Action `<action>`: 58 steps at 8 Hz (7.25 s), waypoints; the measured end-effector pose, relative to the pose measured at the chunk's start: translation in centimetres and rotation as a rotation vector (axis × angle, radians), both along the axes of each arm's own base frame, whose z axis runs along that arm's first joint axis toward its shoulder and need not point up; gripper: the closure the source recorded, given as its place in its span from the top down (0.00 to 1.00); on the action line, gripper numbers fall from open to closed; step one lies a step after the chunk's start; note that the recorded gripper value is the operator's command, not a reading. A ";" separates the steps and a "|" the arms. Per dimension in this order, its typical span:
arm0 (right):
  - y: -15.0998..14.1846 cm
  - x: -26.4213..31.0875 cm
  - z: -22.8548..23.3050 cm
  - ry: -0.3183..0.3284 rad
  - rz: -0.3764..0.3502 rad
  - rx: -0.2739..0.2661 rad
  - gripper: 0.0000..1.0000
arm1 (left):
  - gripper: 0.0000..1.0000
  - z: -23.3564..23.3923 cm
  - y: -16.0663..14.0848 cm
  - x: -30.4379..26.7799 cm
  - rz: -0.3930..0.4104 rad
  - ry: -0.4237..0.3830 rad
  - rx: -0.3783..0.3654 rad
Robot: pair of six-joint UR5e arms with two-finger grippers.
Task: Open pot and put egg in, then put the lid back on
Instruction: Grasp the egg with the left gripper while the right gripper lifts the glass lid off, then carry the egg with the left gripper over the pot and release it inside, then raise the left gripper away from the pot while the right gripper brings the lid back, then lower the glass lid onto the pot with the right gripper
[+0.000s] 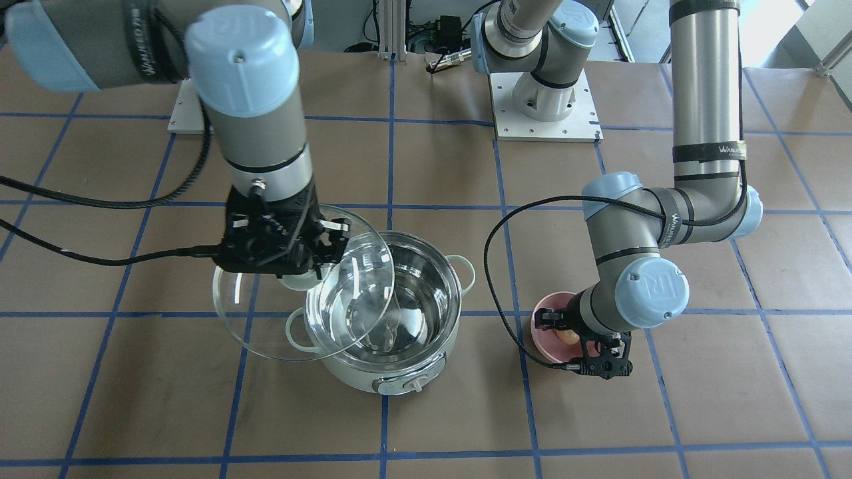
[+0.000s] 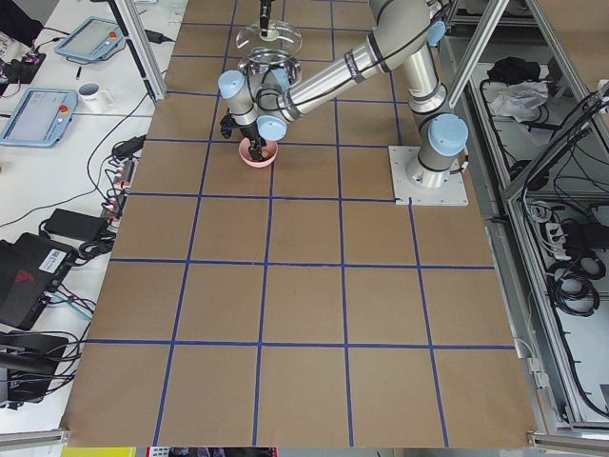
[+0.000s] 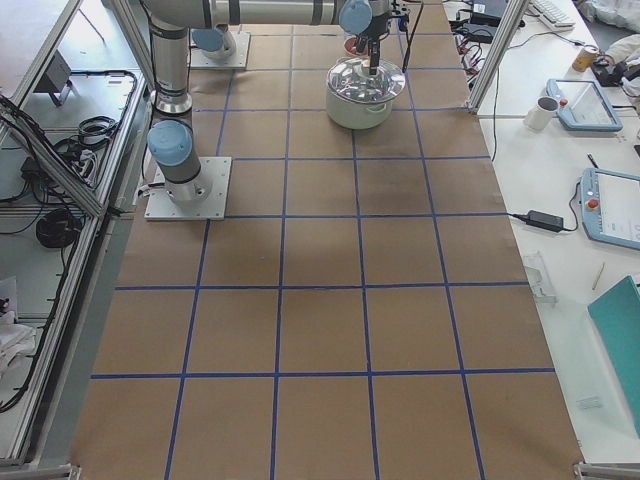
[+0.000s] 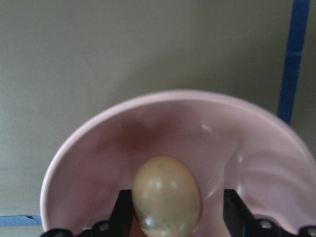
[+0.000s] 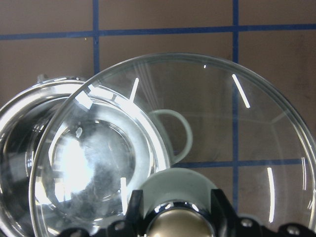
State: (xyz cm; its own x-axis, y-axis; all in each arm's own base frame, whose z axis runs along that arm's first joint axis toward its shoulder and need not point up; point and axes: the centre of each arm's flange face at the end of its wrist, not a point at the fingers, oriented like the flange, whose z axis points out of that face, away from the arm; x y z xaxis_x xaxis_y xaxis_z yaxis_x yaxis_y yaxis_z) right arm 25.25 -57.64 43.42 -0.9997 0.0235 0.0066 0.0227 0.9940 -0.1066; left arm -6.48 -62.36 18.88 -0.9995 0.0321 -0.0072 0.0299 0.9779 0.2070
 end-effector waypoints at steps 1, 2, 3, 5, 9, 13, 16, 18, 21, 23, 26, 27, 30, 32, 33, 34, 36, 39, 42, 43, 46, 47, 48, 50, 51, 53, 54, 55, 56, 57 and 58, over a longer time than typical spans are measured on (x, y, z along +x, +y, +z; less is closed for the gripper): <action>-0.4 -4.9 1.9 -0.005 0.024 0.015 0.00 | 0.27 0.0 0.0 0.0 0.000 0.002 0.000; -0.4 -9.2 3.0 -0.010 0.045 0.033 0.00 | 0.27 0.0 0.0 0.0 0.000 0.003 0.000; -0.6 -12.3 3.4 -0.013 0.080 0.044 0.00 | 0.27 0.0 0.0 0.0 0.000 0.004 -0.001; -0.7 -17.4 3.7 -0.005 0.108 0.060 0.00 | 0.27 1.6 -0.1 0.0 0.006 0.002 -0.025; 0.1 -20.5 2.9 -0.019 0.102 0.078 0.00 | 0.27 13.8 2.4 -4.1 0.071 0.051 -0.209; 0.2 -20.6 2.7 -0.018 0.105 0.078 0.00 | 0.27 18.0 7.5 -21.3 0.168 0.098 -0.319; 0.3 -20.6 2.7 -0.018 0.098 0.081 0.00 | 0.28 11.7 7.8 -29.5 0.199 0.124 -0.354; 0.3 -20.6 2.7 -0.017 0.097 0.087 0.00 | 0.54 8.0 7.6 -31.0 0.189 0.110 -0.332; 0.4 -20.6 2.7 -0.014 0.096 0.088 0.00 | 1.00 6.5 7.6 -31.2 0.182 0.100 -0.312; 0.6 -20.6 3.0 -0.011 0.097 0.083 0.00 | 1.00 8.3 7.9 -31.2 0.178 0.112 -0.331; 0.8 -20.2 3.5 -0.006 0.088 0.074 0.00 | 1.00 17.9 12.4 -29.1 0.172 0.099 -0.272; 0.8 -19.6 3.7 -0.006 0.072 0.070 0.00 | 1.00 21.9 14.8 -27.1 0.152 0.077 -0.235; 1.3 -13.4 3.9 -0.016 -0.014 0.053 0.00 | 1.00 29.5 15.2 -15.3 0.161 0.024 -0.129; 1.3 -7.8 3.0 -0.029 -0.064 0.032 0.00 | 1.00 31.6 12.7 -6.7 0.152 0.039 -0.123; 1.2 -4.5 2.2 -0.032 -0.081 0.023 0.00 | 1.00 32.0 12.5 -5.4 0.141 0.043 -0.131; 1.2 -0.9 1.1 -0.021 -0.091 0.011 0.00 | 1.00 32.5 12.6 -5.7 0.102 0.047 -0.151; 1.6 5.5 -1.6 -0.033 -0.144 -0.019 0.00 | 1.00 33.2 12.6 -7.2 0.014 0.054 -0.210; 1.1 9.9 -4.3 -0.063 -0.195 -0.051 0.00 | 1.00 33.5 12.7 -8.2 -0.022 0.053 -0.231; 0.5 10.5 -5.7 -0.058 -0.182 -0.037 0.00 | 1.00 33.5 12.8 -8.3 -0.024 0.053 -0.233; 0.5 10.6 -6.1 -0.057 -0.184 -0.031 0.00 | 1.00 33.5 12.8 -8.3 -0.021 0.052 -0.233; 0.6 10.7 -6.6 -0.071 -0.182 -0.013 0.00 | 1.00 33.4 12.8 -8.3 -0.015 0.052 -0.231; 0.6 10.8 -6.9 -0.072 -0.178 -0.006 0.00 | 1.00 33.4 12.8 -8.3 -0.014 0.052 -0.231; 0.8 10.7 -7.2 -0.069 -0.172 0.000 0.00 | 1.00 33.4 12.8 -8.3 -0.014 0.052 -0.231; 0.9 10.6 -7.6 -0.063 -0.157 0.008 0.00 | 1.00 33.4 12.8 -8.3 -0.014 0.052 -0.231; 1.0 10.6 -7.7 -0.061 -0.145 0.008 0.00 | 1.00 33.4 12.8 -8.3 -0.013 0.052 -0.231; 1.0 10.6 -7.7 -0.061 -0.134 0.006 0.01 | 1.00 33.4 12.8 -8.2 -0.013 0.052 -0.231; 1.0 10.6 -7.8 -0.061 -0.127 0.007 0.01 | 1.00 33.4 12.8 -8.2 -0.013 0.052 -0.231; 1.0 10.6 -7.8 -0.059 -0.110 0.007 0.03 | 1.00 33.4 12.8 -8.2 -0.013 0.052 -0.231; 1.0 10.6 -7.9 -0.057 -0.098 0.007 0.15 | 1.00 33.4 12.8 -8.2 -0.013 0.052 -0.231; 1.0 10.6 -7.9 -0.056 -0.092 0.007 0.33 | 1.00 33.4 12.8 -8.2 -0.013 0.052 -0.231; 1.0 10.6 -7.9 -0.056 -0.089 0.008 0.70 | 1.00 33.4 12.8 -8.2 -0.012 0.052 -0.231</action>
State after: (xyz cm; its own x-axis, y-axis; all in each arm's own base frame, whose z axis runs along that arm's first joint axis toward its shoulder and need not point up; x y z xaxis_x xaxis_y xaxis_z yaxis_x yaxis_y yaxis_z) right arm 35.88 -56.66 35.48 -0.9924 0.1127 -0.0485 0.1169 0.9886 -0.0952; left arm -14.69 -49.60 52.31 -0.9982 0.0478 0.0357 0.0470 0.9986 -0.0245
